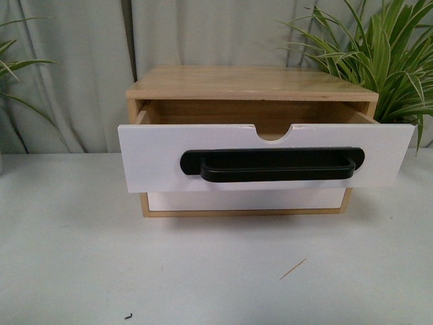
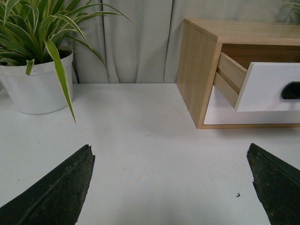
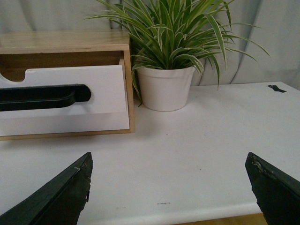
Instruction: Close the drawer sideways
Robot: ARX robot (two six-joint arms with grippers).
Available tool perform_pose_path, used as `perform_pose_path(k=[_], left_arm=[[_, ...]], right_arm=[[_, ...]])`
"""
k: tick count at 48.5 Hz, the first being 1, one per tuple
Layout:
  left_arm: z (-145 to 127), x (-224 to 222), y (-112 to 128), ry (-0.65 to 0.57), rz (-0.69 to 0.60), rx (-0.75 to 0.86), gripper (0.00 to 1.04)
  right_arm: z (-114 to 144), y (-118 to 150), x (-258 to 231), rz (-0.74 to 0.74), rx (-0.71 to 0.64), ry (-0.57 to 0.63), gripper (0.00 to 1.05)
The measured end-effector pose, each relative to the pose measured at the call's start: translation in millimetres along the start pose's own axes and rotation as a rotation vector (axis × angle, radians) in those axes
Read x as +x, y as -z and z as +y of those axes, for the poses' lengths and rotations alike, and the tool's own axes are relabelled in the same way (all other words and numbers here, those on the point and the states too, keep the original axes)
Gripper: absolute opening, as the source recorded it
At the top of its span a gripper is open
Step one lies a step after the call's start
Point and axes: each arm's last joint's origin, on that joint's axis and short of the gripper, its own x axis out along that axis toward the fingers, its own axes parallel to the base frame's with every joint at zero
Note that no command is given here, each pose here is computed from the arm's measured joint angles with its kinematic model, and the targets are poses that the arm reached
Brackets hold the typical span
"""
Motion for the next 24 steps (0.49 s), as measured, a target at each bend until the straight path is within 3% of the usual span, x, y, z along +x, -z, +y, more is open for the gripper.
perform_pose_path(k=[24], left_arm=[[0.0,0.0,0.0,0.0,0.0,0.0,0.99]], right_arm=[[0.0,0.0,0.0,0.0,0.0,0.0,0.96]])
